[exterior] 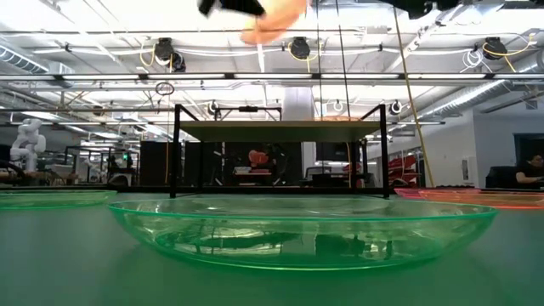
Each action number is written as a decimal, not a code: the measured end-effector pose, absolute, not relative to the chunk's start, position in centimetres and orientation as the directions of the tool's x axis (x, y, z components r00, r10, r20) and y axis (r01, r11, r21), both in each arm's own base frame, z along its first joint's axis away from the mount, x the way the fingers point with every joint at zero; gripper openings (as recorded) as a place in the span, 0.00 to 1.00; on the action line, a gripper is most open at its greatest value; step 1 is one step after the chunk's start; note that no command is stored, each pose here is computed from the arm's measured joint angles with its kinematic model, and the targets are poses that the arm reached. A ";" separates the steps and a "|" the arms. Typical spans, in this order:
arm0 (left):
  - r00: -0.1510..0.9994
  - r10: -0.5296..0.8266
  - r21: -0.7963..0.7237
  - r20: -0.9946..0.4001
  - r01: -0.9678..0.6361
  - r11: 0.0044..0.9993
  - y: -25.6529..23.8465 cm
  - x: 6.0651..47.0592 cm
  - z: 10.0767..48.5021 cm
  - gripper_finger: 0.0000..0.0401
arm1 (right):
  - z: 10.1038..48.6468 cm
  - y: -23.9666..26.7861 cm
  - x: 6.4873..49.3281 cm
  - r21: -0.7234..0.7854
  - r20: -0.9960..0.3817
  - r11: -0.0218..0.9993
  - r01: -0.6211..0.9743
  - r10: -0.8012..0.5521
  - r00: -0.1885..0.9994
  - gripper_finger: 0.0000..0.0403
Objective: Place and stack plates onto a shelf
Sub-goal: Stack the orange plate on top of the orange plate on the shelf
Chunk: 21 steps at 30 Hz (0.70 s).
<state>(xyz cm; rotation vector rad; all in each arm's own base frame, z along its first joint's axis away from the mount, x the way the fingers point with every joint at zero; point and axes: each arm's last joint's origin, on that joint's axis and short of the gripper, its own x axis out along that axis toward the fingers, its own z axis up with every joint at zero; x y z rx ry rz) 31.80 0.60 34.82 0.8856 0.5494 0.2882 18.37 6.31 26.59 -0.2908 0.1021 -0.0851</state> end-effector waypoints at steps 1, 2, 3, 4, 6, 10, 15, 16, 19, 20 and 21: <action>0.824 0.448 0.801 -0.347 0.012 0.598 1.5 32.5 34.1 0.01 | 26.7 6.4 18.2 -0.290 -0.088 0.955 0.061 -0.090 0.992 0.26; 0.823 0.443 0.802 -0.357 0.026 0.597 2.4 33.2 33.4 0.01 | 26.8 6.5 17.9 -0.289 -0.088 0.956 0.054 -0.083 0.993 0.26; 0.825 0.438 0.802 -0.356 0.030 0.596 3.3 33.9 32.9 0.01 | 26.9 6.6 17.7 -0.284 -0.088 0.958 0.046 -0.073 0.993 0.26; 0.829 0.435 0.803 -0.353 0.029 0.595 4.3 34.5 32.3 0.01 | 27.0 6.7 17.4 -0.271 -0.085 0.962 0.038 -0.063 0.994 0.26; 0.840 0.420 0.803 -0.344 0.031 0.595 6.2 35.6 31.3 0.01 | 27.2 6.8 16.9 -0.250 -0.078 0.968 0.026 -0.047 0.996 0.26; 0.875 0.373 0.802 -0.309 0.029 0.597 9.1 37.3 29.5 0.01 | 27.6 6.9 16.1 -0.220 -0.067 0.976 0.003 -0.019 0.998 0.26; 0.877 0.336 0.766 -0.343 0.054 0.641 11.7 39.4 28.6 0.01 | 27.8 7.2 15.7 -0.215 -0.060 0.976 -0.019 0.006 0.998 0.26; 0.875 0.328 0.761 -0.355 0.067 0.645 11.8 39.9 28.4 0.01 | 27.8 7.3 15.7 -0.215 -0.060 0.976 -0.022 0.009 0.998 0.26; 0.874 0.310 0.757 -0.373 0.094 0.646 12.1 41.5 28.2 0.04 | 27.8 7.3 15.6 -0.214 -0.059 0.976 -0.025 0.013 0.998 0.26; 0.869 0.308 0.752 -0.388 0.105 0.650 12.2 41.9 28.0 0.05 | 27.8 7.3 15.6 -0.213 -0.056 0.977 -0.025 0.013 0.998 0.26; 0.866 0.308 0.749 -0.395 0.109 0.654 12.4 42.3 27.9 0.06 | 27.8 7.3 15.6 -0.211 -0.053 0.977 -0.025 0.014 0.998 0.26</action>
